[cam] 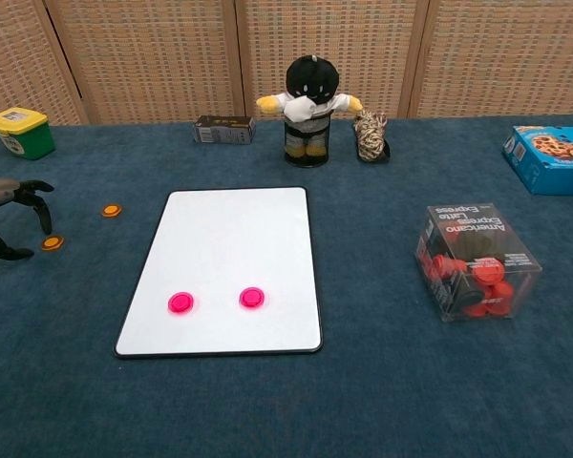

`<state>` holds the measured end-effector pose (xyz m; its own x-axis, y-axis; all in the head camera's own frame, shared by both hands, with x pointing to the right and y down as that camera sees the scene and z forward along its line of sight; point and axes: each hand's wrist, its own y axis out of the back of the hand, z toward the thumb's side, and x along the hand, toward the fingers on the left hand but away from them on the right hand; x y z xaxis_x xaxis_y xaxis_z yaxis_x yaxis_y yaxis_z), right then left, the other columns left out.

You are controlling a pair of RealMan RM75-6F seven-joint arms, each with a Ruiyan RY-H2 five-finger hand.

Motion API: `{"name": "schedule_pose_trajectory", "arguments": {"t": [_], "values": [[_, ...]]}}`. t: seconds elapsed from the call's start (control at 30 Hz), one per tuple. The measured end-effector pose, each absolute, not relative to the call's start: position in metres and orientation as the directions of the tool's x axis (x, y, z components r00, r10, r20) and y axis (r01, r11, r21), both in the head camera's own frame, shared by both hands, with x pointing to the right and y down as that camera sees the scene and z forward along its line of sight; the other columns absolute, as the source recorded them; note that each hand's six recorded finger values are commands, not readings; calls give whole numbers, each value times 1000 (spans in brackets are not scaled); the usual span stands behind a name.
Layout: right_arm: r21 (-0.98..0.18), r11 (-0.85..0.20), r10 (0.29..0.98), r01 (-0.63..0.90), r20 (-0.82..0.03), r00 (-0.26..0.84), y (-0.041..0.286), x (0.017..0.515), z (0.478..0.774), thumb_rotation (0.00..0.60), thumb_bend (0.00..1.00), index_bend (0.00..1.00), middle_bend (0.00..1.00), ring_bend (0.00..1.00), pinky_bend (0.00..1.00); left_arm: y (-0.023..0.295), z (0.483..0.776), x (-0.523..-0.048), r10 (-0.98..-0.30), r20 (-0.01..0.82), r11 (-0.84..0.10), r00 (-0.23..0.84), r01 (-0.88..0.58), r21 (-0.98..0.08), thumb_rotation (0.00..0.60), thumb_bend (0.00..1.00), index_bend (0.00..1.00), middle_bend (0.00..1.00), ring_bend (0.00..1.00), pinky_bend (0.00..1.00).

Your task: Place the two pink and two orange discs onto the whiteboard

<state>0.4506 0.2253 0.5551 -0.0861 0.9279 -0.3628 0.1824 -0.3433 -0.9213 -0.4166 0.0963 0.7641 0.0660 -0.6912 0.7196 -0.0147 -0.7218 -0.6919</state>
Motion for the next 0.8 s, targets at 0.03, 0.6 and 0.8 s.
{"name": "schedule_pose_trajectory", "arguments": {"t": [0.03, 0.6, 0.8], "values": [[-921, -344, 928, 182, -363, -86, 225, 451, 555, 600, 0, 0, 0, 0, 0, 96, 764, -416, -693, 718, -720, 68, -14, -694, 600, 338, 395, 0, 0, 0], [-919, -348, 925, 185, -369, -87, 225, 451, 555, 600, 0, 0, 0, 0, 0, 96, 766, -401, -691, 713, -719, 116, -12, -695, 600, 338, 406, 0, 0, 0], [-917, -350, 925, 190, -371, -87, 225, 451, 555, 600, 0, 0, 0, 0, 0, 97, 766, -401, -692, 713, -718, 113, -2, -696, 600, 354, 559, 0, 0, 0]]}}
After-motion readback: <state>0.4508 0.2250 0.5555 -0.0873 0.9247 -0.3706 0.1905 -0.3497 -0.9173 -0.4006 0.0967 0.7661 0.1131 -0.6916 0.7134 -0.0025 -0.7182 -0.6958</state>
